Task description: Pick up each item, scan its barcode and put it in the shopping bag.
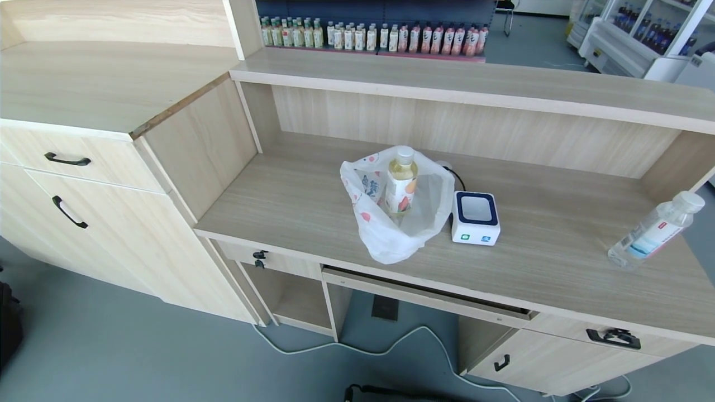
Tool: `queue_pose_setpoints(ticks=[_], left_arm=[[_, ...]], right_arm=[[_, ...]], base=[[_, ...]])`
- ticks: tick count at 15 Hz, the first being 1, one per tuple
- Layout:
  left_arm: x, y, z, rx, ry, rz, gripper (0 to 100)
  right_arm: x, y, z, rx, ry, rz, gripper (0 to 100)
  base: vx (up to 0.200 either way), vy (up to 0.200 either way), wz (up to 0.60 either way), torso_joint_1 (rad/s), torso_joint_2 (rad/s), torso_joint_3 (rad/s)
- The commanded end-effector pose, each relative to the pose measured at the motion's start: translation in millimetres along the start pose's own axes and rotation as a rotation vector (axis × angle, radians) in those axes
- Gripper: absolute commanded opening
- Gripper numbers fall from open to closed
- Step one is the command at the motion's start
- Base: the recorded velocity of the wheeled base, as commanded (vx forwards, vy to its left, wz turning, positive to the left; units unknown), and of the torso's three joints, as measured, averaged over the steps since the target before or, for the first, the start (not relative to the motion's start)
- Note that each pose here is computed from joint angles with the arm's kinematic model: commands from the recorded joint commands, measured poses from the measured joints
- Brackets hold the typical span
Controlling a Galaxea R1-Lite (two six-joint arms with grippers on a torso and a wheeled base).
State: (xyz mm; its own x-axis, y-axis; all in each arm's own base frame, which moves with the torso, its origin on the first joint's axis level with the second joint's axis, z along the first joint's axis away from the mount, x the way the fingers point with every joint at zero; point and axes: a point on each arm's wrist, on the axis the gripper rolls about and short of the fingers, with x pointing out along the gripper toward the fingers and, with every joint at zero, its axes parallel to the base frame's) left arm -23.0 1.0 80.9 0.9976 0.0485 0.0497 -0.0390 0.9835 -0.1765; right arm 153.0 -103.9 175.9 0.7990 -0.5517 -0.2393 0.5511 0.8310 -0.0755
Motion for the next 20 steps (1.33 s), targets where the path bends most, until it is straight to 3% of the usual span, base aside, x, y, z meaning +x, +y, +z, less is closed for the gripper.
queue_pose_setpoints(ticks=[1,6,8,11,16,20], left_arm=[[0.0,0.0,0.0,-0.001,-0.001,0.000,100],[0.0,0.0,0.0,-0.001,-0.001,0.000,100],[0.0,0.0,0.0,-0.001,-0.001,0.000,100],[0.0,0.0,0.0,-0.001,-0.001,0.000,100],[0.0,0.0,0.0,-0.001,-0.001,0.000,100],[0.0,0.0,0.0,-0.001,-0.001,0.000,100]], right_arm=[[0.7,0.3,1.0,-0.046,-0.020,0.002,100],[0.4,-4.3,-3.0,-0.136,-0.017,-0.027,100],[17.7,-9.5,-3.6,-0.115,-0.064,-0.048,100],[44.0,-10.2,-4.1,-0.081,-0.110,0.017,100],[98.5,5.4,-17.8,-0.062,-0.089,0.131,100],[119.8,36.4,-18.2,-0.059,-0.144,0.229,100]], base=[[0.000,0.000,0.00,0.000,0.00,0.000],[0.000,0.000,-0.36,0.002,0.00,-0.001],[0.000,0.000,0.00,0.000,0.00,0.000],[0.000,0.000,0.00,0.000,0.00,0.000],[0.000,0.000,0.00,0.000,0.00,0.000],[0.000,0.000,0.00,0.000,0.00,0.000]])
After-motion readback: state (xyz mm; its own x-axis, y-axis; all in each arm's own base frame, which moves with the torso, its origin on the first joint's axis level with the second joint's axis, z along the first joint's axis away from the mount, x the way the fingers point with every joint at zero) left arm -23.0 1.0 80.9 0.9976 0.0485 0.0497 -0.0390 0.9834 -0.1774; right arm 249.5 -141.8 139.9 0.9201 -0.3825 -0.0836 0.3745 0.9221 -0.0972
